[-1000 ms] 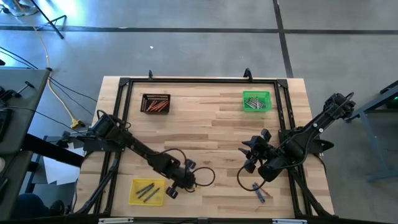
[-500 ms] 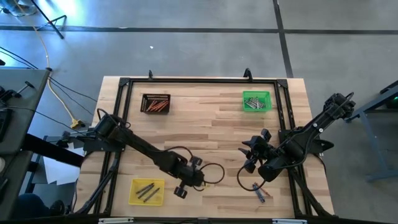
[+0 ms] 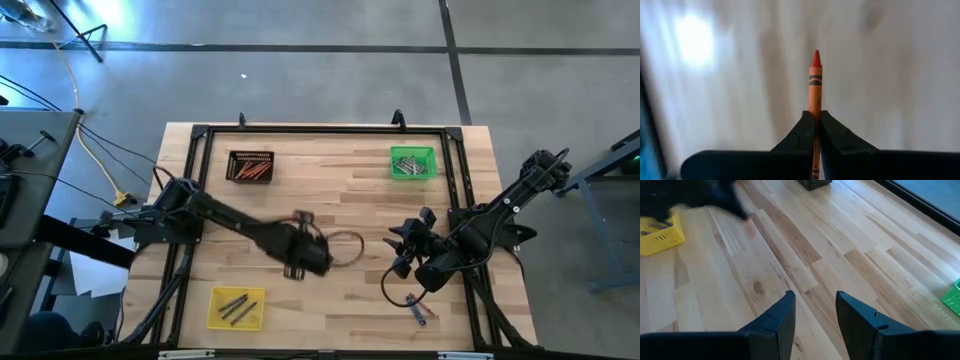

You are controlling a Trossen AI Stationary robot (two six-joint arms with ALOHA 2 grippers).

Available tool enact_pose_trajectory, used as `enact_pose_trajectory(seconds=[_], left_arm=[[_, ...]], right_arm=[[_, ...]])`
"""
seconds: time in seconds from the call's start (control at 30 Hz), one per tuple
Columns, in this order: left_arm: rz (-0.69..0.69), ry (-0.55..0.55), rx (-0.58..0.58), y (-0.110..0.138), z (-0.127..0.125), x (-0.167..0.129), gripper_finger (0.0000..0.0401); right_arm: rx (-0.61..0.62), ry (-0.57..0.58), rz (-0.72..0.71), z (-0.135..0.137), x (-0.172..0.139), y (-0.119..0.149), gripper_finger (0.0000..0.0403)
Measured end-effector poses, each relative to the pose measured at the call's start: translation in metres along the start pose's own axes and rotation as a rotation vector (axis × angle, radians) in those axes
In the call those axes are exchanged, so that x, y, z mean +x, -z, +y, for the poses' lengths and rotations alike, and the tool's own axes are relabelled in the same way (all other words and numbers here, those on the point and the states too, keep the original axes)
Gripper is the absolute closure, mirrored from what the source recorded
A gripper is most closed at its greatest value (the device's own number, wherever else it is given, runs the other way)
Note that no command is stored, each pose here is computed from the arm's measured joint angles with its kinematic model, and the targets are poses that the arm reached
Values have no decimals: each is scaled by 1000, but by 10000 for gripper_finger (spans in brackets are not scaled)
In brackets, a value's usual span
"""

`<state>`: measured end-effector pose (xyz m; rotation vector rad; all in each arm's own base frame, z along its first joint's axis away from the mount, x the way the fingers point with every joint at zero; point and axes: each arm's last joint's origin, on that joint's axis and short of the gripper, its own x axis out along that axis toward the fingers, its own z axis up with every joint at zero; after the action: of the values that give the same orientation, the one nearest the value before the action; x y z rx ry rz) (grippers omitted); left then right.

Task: Sort crayons
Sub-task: Put the orange crayon into the black bin

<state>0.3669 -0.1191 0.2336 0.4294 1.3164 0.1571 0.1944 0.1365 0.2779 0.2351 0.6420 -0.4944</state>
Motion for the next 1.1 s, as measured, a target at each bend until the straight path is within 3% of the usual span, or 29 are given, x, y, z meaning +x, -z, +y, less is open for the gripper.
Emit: enact_pose_trajectory(seconds=[0.17,0.27,0.5,0.8,1.1], left_arm=[[212,-107,-87,18,41,11,401],[251,-163,-143,29,66,14,401],[187,-173,-355,68,120,6,401],[38,-180,-707,140,167,-9,401],[7,-210,-1009,192,191,24,401]], right_arm=[[0,0,0,0,0,0,269],[-11,5,7,2,2,2,269],[-86,38,92,13,17,18,269],[-178,107,149,28,39,40,269],[-170,105,133,32,43,42,269]])
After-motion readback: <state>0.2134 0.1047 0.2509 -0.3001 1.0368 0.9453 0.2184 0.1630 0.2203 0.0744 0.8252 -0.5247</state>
